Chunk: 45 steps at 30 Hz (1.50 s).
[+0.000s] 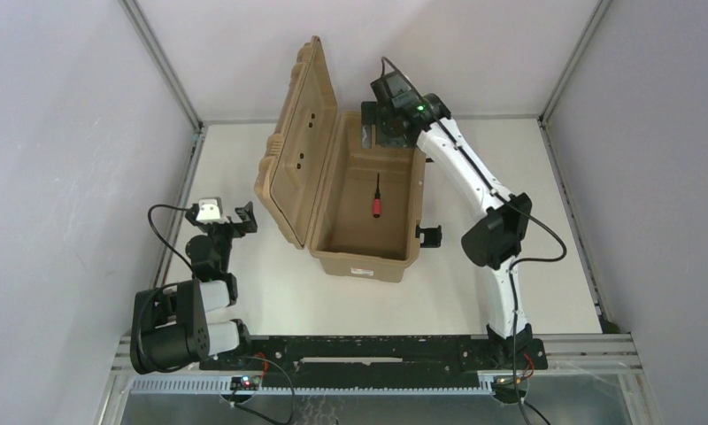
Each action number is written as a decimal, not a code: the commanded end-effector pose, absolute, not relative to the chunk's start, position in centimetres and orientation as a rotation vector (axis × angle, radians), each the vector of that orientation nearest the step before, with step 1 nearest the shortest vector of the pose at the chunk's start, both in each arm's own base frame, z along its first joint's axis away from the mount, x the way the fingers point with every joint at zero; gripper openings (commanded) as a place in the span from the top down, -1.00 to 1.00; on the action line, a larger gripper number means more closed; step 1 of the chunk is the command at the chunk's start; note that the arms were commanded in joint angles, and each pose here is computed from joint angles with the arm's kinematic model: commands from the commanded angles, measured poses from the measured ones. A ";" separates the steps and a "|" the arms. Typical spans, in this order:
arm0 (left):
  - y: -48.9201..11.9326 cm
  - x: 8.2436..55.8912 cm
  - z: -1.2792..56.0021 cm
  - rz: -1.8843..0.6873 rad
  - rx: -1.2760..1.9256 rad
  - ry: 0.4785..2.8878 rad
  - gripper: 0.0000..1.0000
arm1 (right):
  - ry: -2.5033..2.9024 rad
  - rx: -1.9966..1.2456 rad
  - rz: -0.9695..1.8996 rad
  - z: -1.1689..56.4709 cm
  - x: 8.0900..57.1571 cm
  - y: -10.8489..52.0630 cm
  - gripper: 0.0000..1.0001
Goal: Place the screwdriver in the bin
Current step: Reset both arms
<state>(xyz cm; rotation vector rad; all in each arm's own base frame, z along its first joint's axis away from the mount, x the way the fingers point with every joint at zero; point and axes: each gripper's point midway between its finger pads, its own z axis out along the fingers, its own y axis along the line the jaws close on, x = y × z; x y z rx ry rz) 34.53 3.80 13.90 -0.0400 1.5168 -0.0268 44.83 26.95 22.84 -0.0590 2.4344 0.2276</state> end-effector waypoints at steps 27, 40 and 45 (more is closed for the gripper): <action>3.7 34.3 14.4 -0.033 -0.042 1.489 -1.00 | 2.007 0.008 0.024 34.5 45.4 9.6 -0.99; 3.7 34.3 14.4 -0.032 -0.042 1.489 -1.00 | 2.067 0.093 -0.002 26.9 42.5 4.6 -0.99; 3.7 34.3 14.4 -0.033 -0.042 1.490 -1.00 | 2.114 0.096 -0.009 22.9 41.3 4.0 -0.97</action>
